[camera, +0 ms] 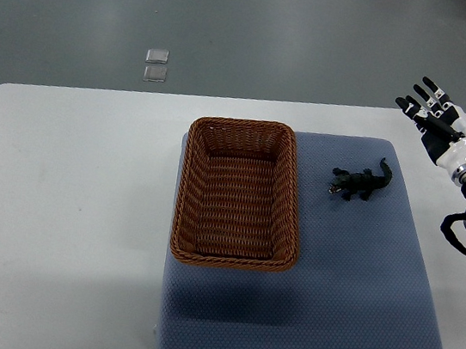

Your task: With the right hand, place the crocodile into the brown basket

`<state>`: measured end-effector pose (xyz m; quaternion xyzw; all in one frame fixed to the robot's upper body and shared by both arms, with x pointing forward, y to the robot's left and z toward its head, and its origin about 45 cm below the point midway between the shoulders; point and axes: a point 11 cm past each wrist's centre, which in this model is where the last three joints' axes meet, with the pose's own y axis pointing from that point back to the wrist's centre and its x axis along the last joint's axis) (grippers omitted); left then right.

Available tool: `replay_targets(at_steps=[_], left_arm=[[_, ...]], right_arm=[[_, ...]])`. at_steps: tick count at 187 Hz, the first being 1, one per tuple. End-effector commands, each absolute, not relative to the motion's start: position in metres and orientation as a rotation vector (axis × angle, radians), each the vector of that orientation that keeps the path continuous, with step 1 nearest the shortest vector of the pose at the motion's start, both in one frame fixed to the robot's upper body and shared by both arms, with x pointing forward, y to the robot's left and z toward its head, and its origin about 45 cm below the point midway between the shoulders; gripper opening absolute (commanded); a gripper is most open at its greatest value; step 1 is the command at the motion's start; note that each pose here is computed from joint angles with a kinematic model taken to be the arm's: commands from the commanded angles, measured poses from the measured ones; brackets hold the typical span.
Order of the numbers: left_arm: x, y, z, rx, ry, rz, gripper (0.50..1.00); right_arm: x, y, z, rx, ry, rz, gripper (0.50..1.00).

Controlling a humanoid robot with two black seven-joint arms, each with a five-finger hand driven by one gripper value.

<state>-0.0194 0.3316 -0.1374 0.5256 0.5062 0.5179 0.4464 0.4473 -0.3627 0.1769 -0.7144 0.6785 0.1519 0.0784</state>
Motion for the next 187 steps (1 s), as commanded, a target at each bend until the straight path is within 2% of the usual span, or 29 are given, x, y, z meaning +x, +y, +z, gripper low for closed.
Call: replay_targets(at_steps=[1, 187], left_arm=[[-0.0203, 0.3316, -0.1374, 1.302, 1.255, 1.282, 1.000], [-0.0194, 0.3316, -0.1374, 1.301, 1.254, 1.283, 1.000]], right_arm=[[0.4473, -0.3627, 0.1770, -2.139, 2.031, 0.454, 0.930], [0.4475, -0.3609, 0.1805, -2.164, 2.018, 0.418, 0.930]])
